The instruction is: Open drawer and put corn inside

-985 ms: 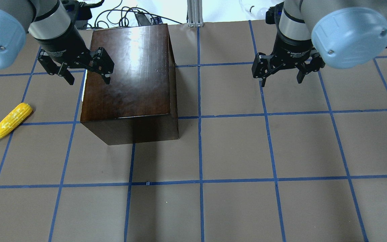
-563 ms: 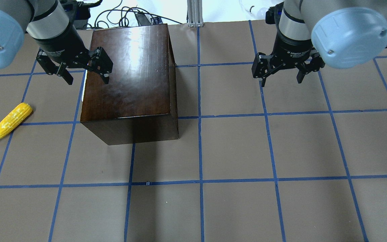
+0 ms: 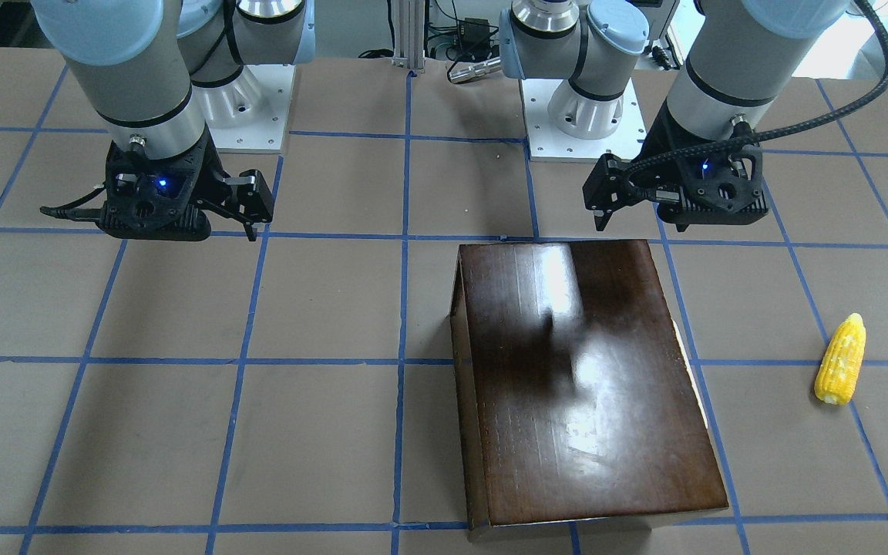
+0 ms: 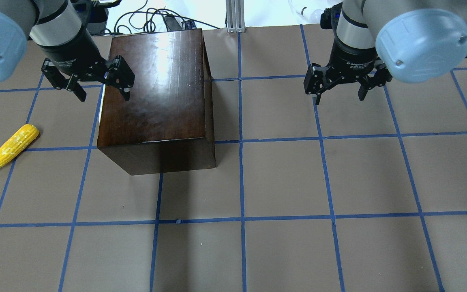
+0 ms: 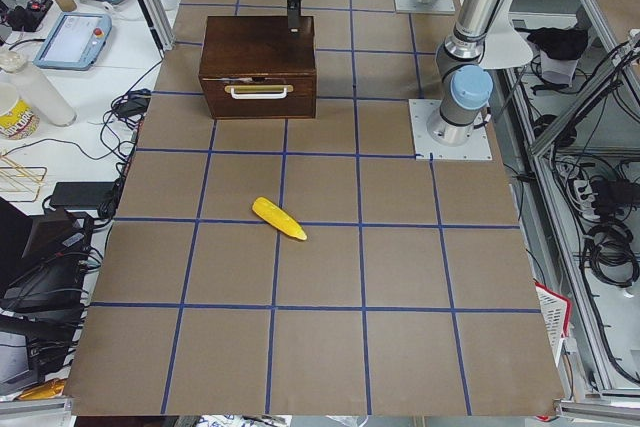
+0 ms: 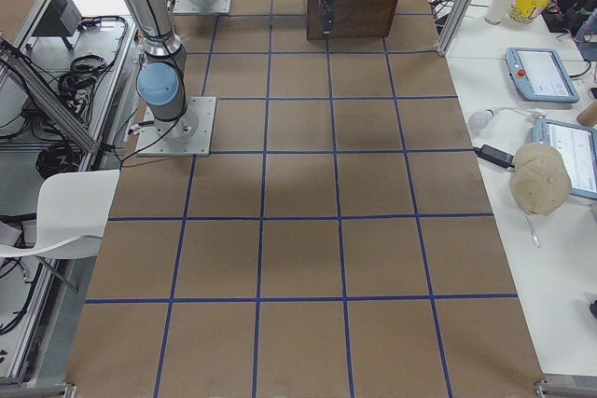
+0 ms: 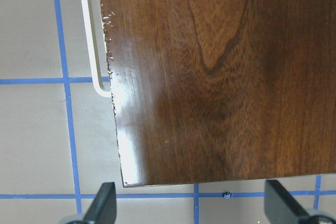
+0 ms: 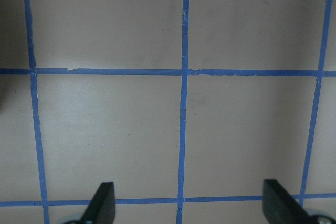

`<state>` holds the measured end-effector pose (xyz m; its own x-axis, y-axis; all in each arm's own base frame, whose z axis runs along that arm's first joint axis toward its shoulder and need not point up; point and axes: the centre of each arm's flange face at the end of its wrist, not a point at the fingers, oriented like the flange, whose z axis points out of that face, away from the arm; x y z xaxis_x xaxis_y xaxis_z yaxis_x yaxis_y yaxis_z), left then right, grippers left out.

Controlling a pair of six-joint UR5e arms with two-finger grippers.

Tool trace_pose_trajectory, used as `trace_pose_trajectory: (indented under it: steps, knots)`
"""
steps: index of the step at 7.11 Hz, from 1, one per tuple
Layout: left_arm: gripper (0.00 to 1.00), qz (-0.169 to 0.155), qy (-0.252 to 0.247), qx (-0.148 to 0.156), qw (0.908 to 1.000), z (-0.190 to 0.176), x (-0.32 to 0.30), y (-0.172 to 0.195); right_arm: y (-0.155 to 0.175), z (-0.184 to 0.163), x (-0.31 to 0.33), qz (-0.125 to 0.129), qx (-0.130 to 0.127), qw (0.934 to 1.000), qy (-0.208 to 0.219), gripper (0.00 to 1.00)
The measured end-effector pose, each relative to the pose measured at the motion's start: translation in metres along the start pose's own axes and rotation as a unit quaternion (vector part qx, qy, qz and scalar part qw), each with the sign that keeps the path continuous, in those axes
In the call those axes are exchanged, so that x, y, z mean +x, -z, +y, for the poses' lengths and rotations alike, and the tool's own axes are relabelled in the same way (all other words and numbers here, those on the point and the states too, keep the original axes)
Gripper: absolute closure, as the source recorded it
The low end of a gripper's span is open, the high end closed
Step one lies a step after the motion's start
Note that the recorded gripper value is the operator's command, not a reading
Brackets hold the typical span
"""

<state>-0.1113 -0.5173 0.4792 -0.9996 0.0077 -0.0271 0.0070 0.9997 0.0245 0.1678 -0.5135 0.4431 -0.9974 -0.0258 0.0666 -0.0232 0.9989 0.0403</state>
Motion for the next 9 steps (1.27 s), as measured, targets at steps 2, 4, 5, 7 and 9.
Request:
trace_pose_trajectory:
  steps: [2, 4, 5, 7, 9]
  knots:
    - [0.00, 0.000, 0.004, 0.001, 1.0000, -0.002, -0.005, 0.001, 0.000, 0.000, 0.000, 0.000, 0.000, 1.0000, 0.000, 0.00]
    - [0.00, 0.001, 0.006, 0.000, 1.0000, -0.005, -0.007, -0.001, 0.000, 0.000, 0.000, 0.000, -0.001, 1.0000, 0.000, 0.00]
    - [0.00, 0.001, 0.008, 0.001, 1.0000, -0.006, -0.009, 0.000, 0.000, 0.000, 0.000, 0.000, -0.001, 1.0000, 0.000, 0.00]
    - [0.00, 0.004, 0.025, 0.015, 0.9996, -0.015, -0.037, 0.013, 0.000, 0.000, 0.000, 0.000, 0.000, 1.0000, 0.000, 0.00]
    - [0.00, 0.023, 0.039, 0.032, 0.9985, -0.033, -0.095, 0.026, 0.000, 0.000, 0.000, 0.000, 0.000, 1.0000, 0.000, 0.00]
